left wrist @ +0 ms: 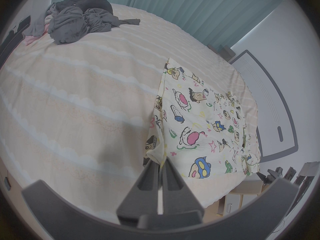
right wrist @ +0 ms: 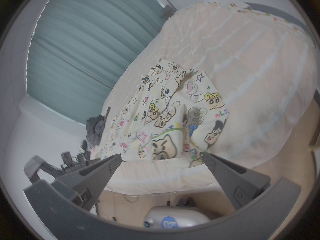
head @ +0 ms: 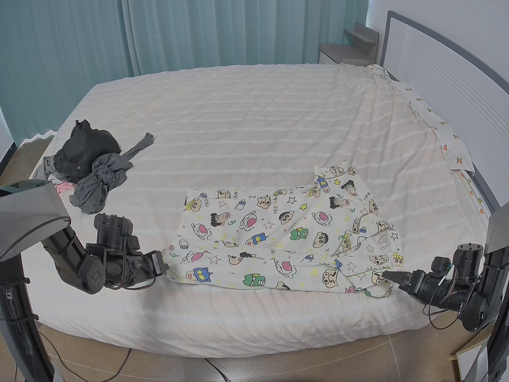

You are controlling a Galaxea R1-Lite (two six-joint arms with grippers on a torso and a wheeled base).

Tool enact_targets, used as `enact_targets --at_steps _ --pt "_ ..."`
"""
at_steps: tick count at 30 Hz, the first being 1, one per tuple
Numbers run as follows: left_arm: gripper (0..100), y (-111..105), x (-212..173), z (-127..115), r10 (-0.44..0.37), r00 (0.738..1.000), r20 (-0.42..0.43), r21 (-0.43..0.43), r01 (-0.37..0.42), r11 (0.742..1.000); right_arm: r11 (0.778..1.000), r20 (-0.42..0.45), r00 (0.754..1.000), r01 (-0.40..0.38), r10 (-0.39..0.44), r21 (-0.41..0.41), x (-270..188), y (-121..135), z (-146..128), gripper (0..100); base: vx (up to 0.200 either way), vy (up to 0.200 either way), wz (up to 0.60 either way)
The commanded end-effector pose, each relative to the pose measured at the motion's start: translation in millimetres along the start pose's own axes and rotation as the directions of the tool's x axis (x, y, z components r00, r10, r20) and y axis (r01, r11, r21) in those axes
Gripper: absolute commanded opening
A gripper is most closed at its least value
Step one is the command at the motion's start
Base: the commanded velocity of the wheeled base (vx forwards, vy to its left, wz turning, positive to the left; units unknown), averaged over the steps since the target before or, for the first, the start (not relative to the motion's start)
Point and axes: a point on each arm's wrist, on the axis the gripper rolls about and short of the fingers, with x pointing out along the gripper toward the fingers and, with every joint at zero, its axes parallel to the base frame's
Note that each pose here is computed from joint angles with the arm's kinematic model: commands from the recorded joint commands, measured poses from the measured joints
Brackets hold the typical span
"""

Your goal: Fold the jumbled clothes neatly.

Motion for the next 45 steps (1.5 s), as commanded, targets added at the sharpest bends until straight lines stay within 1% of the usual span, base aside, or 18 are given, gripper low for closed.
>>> enact_targets --at_steps 1,5,8,9,13,16,21,27,29,32,35,38,39,40,41,42,45 --pt "0 1 9 -2 0.003 1.000 -0.014 -0.002 -0.003 1.000 0.997 0.017 0.997 -0.070 0.070 0.038 -3 20 1 100 0.000 0.000 0.00" --pt "0 2 14 -3 0.005 1.000 -0.022 -0.008 -0.005 1.000 0.994 -0.008 0.999 -0.051 0.052 0.098 -2 22 -6 100 0.000 0.000 0.00" --pt "0 3 16 -5 0.007 0.999 -0.032 -0.010 -0.007 1.000 0.987 -0.027 0.999 -0.026 0.031 0.161 2 21 -12 100 0.000 0.000 0.00" --pt "100 3 17 -5 0.007 0.999 -0.032 -0.013 -0.007 1.000 0.985 -0.029 0.999 -0.013 0.018 0.170 3 20 -13 100 0.000 0.000 0.00" --pt "100 3 17 -5 0.006 1.000 -0.029 -0.018 -0.006 1.000 0.983 -0.022 0.999 0.032 -0.029 0.182 7 16 -16 100 0.000 0.000 0.00" --pt "100 2 17 -4 0.004 1.000 -0.026 -0.016 -0.005 1.000 0.980 -0.030 0.999 0.033 -0.028 0.194 11 17 -18 100 0.000 0.000 0.00" --pt "100 4 12 -4 0.007 1.000 -0.018 -0.027 -0.008 1.000 0.971 -0.004 1.000 0.004 -0.003 0.238 19 23 -13 100 0.000 0.000 0.00" --pt "100 11 -9 -1 0.011 1.000 0.004 -0.128 -0.010 0.992 0.962 0.022 1.000 -0.003 -0.004 0.275 25 28 -11 100 0.000 0.000 0.00" --pt "100 14 -18 -5 0.016 1.000 -0.003 -0.175 -0.017 0.984 0.954 0.025 1.000 -0.002 -0.005 0.299 27 30 -13 100 0.000 0.000 0.00" --pt "100 18 -31 -16 0.015 0.999 -0.032 -0.223 -0.022 0.975 0.946 0.033 0.999 0.005 -0.017 0.325 30 32 -14 100 0.000 0.000 0.00" --pt "100 16 -47 -26 -0.041 0.997 -0.069 -0.291 0.019 0.957 0.936 0.041 0.999 0.015 -0.031 0.350 31 37 -18 100 0.000 0.000 0.00" --pt "100 12 -68 -37 -0.130 0.986 -0.105 -0.378 0.082 0.922 0.934 0.039 0.998 0.025 -0.042 0.356 34 41 -23 100 0.000 0.000 0.00" --pt "100 12 -68 -37 -0.130 0.986 -0.105 -0.378 0.082 0.922 0.934 0.039 0.998 0.025 -0.042 0.356 34 41 -23 100 0.000 0.000 0.00" --pt "100 11 -74 -43 -0.161 0.979 -0.127 -0.398 0.098 0.912 0.935 0.037 0.998 0.027 -0.043 0.353 36 42 -25 100 0.000 0.000 0.00" --pt "100 12 -83 -53 -0.196 0.967 -0.163 -0.417 0.113 0.902 0.936 0.055 0.998 0.017 -0.039 0.350 40 43 -22 100 0.000 0.000 0.00" --pt "100 12 -87 -58 -0.217 0.960 -0.180 -0.423 0.124 0.898 0.937 0.067 0.997 0.008 -0.034 0.349 42 43 -19 100 0.000 0.000 0.00" --pt "100 12 -96 -65 -0.263 0.944 -0.198 -0.431 0.157 0.889 0.937 0.067 0.997 0.006 -0.031 0.348 46 43 -20 100 0.000 0.000 0.00"
